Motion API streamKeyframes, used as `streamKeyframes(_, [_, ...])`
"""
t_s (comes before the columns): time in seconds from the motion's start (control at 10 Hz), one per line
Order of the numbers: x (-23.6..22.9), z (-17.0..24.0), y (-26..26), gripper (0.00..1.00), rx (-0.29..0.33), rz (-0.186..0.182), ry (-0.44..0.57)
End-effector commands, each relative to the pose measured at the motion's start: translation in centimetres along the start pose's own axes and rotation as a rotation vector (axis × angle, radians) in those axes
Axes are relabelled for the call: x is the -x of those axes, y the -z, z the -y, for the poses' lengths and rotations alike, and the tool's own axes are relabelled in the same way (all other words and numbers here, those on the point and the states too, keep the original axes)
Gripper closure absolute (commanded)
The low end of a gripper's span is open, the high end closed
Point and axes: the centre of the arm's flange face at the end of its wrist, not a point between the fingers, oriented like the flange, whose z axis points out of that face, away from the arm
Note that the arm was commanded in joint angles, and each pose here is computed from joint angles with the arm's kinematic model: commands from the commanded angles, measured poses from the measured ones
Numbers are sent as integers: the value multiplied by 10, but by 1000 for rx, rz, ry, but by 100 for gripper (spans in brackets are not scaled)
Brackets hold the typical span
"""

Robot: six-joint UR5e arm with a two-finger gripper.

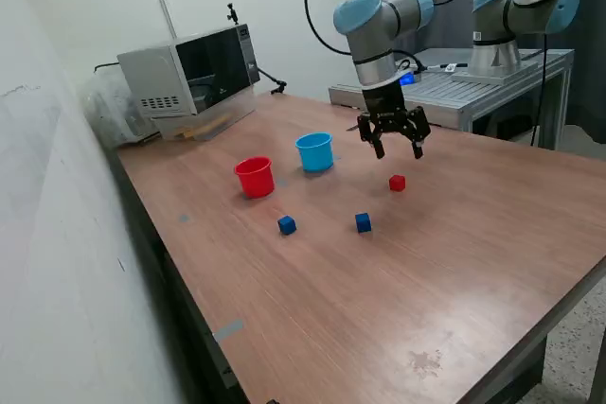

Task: Place red objects in the red bin, and blue objects in the blue bin.

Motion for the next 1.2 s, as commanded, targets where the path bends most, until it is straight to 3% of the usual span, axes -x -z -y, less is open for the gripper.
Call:
streamKeyframes(0.0, [-5,-9,-35,0,-10,-3,-24])
streamKeyframes(0.5, [40,-18,-30,0,11,67,-75])
streamKeyframes(1.1, [16,-7,-39,0,-17,63,-44])
